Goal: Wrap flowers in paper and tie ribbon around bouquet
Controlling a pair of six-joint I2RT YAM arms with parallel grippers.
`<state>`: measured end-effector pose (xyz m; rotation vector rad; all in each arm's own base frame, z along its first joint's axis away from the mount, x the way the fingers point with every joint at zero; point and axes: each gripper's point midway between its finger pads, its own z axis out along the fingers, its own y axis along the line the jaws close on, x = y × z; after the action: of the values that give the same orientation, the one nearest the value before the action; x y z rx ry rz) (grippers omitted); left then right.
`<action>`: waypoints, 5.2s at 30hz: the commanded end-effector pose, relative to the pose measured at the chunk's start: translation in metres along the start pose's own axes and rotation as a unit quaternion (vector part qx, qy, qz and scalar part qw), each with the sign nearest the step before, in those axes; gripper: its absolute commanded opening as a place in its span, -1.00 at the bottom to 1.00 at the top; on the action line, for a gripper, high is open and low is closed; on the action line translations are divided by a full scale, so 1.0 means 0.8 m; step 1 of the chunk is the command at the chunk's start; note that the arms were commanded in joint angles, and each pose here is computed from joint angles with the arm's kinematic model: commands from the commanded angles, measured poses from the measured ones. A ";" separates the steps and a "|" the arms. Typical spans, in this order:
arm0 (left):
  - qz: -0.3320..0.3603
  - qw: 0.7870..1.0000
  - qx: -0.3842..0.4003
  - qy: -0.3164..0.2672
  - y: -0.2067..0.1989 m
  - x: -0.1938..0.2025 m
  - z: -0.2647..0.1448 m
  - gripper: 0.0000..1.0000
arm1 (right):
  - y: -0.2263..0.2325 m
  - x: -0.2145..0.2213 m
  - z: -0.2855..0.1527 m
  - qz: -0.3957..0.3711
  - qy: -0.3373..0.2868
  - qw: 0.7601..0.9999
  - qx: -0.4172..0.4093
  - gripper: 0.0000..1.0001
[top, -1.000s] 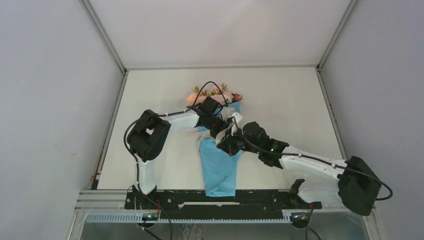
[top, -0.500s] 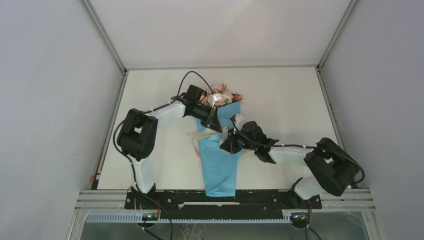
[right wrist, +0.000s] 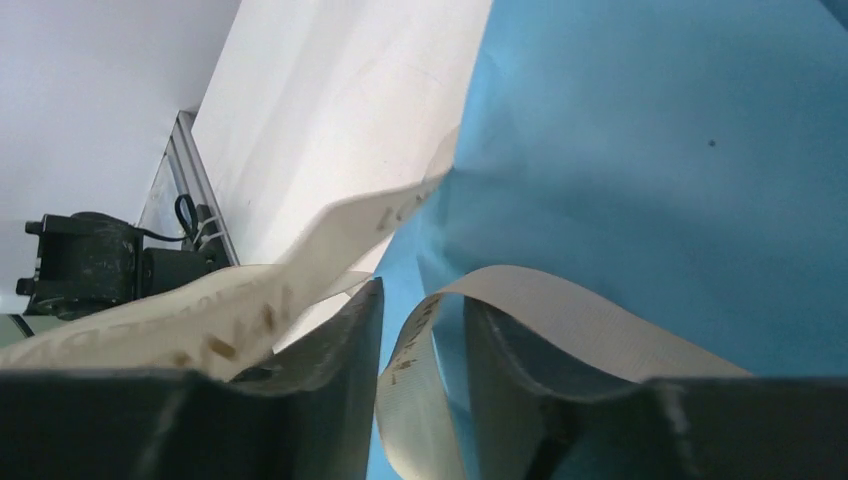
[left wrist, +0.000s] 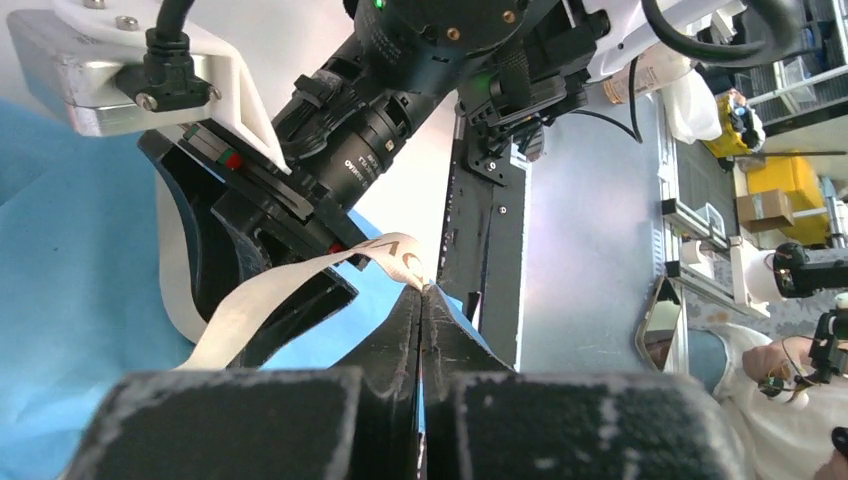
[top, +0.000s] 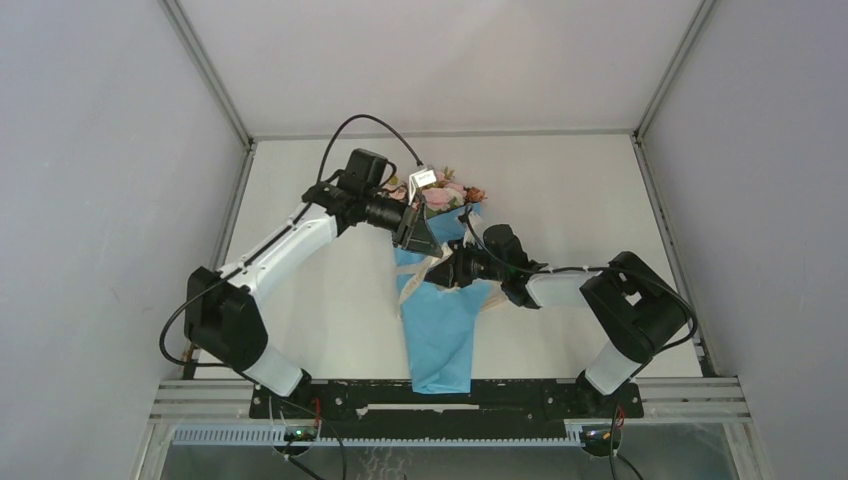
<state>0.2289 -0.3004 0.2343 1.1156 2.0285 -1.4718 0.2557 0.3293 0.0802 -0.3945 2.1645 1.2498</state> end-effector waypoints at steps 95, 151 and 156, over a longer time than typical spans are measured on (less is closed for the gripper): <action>-0.057 0.980 -0.189 0.022 0.133 0.049 0.107 -0.09 | -0.033 0.018 -0.083 0.001 -0.081 0.995 0.053 -0.90; 0.012 0.972 -0.214 0.094 0.149 0.092 0.136 -1.00 | -0.109 -0.045 -0.079 0.211 -0.093 0.962 0.146 -0.82; 0.019 0.967 -0.237 0.096 0.156 0.091 0.127 -1.00 | -0.110 -0.050 -0.095 0.190 -0.101 0.962 0.169 -1.00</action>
<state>0.2610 -0.3536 0.0472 1.0944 2.3896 -0.8701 0.2938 0.2225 0.0499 0.3237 2.3496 1.0555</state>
